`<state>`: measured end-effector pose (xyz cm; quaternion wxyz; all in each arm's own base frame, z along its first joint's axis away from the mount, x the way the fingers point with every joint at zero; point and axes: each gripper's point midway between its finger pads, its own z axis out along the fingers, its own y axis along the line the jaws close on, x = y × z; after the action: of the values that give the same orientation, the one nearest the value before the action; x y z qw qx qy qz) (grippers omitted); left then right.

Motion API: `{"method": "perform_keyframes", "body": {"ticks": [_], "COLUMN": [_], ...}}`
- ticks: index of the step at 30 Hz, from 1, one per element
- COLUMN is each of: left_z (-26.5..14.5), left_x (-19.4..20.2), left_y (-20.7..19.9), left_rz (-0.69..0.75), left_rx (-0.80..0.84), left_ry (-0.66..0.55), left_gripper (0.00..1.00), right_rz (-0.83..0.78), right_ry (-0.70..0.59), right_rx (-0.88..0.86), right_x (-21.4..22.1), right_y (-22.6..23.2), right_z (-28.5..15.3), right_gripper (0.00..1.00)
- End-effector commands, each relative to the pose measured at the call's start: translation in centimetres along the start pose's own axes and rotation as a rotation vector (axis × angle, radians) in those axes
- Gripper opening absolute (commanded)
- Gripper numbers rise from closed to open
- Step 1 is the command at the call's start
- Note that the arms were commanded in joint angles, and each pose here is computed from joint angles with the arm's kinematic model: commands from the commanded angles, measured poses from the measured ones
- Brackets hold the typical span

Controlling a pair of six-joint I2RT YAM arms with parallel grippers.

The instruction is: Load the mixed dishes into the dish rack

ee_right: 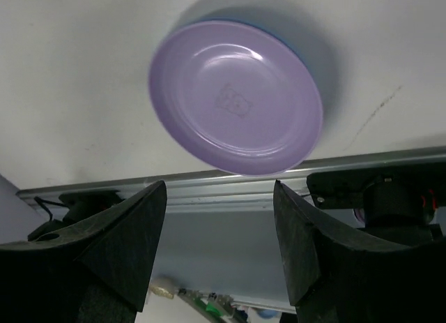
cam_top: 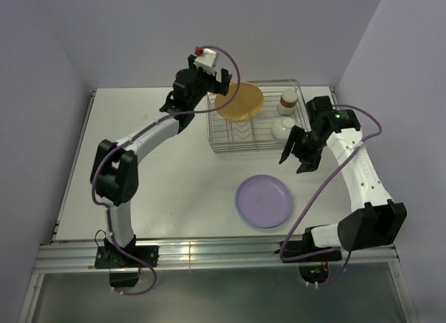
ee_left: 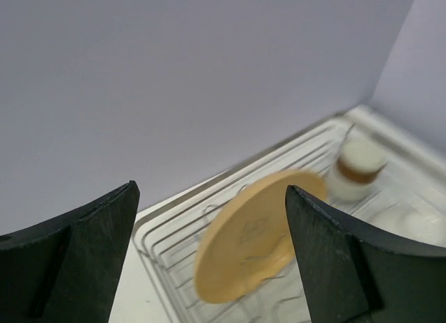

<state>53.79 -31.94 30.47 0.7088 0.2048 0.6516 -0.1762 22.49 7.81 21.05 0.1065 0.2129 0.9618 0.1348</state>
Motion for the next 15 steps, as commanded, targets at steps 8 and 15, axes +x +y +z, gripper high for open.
{"method": "perform_keyframes", "body": {"ticks": [8, 15], "left_z": [-11.7, -16.9], "left_x": [-6.9, -6.6], "left_y": [-8.5, -10.1], "left_rz": [-0.503, -0.507], "left_rx": [0.18, 0.232], "left_ry": [0.095, 0.151], "left_gripper": [0.82, 0.82], "right_rz": [0.227, 0.273], "right_ry": [0.168, 0.105], "right_rx": [0.133, 0.247], "right_x": [7.0, 9.1], "right_y": [-5.5, -9.8], "right_z": [7.2, 10.5], "right_gripper": [0.6, 0.56]}}
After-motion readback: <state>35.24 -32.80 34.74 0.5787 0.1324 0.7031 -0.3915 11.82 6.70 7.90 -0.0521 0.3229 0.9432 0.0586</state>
